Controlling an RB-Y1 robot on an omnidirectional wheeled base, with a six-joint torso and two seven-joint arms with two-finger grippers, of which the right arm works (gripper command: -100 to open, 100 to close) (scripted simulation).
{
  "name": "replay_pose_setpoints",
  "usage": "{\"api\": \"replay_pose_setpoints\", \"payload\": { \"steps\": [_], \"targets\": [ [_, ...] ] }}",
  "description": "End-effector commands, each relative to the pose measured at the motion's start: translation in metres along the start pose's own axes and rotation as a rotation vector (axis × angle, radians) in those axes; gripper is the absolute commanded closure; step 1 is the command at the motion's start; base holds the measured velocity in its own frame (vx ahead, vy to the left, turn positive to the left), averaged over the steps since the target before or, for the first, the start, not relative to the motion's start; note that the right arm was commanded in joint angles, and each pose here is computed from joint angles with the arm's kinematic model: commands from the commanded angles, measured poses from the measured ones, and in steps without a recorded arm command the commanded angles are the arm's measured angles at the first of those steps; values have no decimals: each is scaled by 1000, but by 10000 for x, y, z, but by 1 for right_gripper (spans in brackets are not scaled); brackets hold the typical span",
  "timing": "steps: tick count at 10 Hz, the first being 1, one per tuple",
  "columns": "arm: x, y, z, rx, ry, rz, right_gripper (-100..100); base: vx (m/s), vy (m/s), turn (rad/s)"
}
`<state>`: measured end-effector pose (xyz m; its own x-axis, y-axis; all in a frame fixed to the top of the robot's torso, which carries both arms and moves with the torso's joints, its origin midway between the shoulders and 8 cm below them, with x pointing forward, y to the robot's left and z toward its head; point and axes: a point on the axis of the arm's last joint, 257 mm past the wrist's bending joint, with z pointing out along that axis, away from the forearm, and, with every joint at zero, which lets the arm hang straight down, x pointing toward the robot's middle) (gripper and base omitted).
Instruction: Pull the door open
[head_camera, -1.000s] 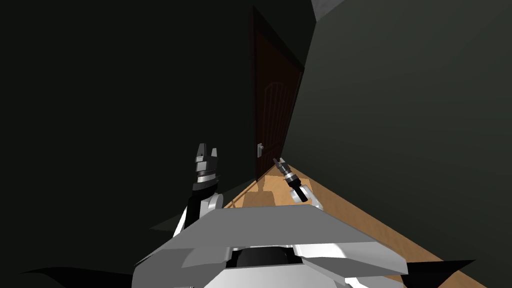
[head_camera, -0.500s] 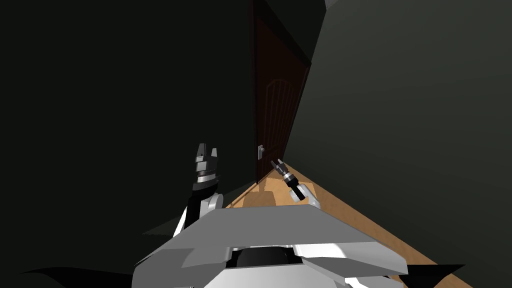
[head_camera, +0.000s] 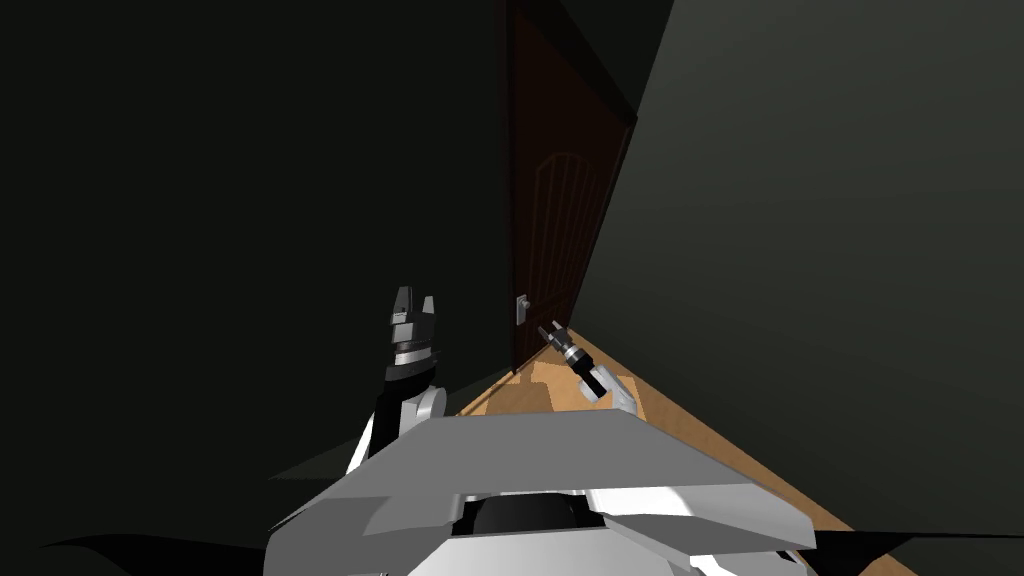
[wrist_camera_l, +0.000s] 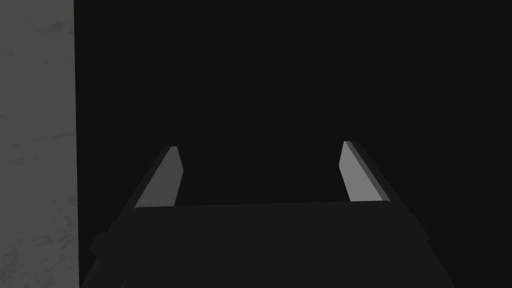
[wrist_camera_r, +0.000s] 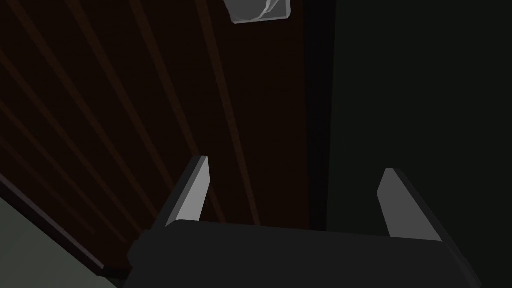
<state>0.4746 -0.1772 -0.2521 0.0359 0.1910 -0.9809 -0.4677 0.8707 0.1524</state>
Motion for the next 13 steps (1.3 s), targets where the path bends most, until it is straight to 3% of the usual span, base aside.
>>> {"api": "replay_pose_setpoints", "payload": {
  "steps": [1,7,8,12,13],
  "targets": [
    [98,-8,11,-11,27,-33,-100,136,-56,66],
    [448,-30,35,-54,125,-150,-100,111,-60,59],
    [409,-25,36,-49,116,-138,-100,48,-25,11],
    [388,-402,-69,-7,121,-143,-100,52,116,112],
    [388,-402,-69,-7,121,-143,-100,43,67,25]
  ]
}}
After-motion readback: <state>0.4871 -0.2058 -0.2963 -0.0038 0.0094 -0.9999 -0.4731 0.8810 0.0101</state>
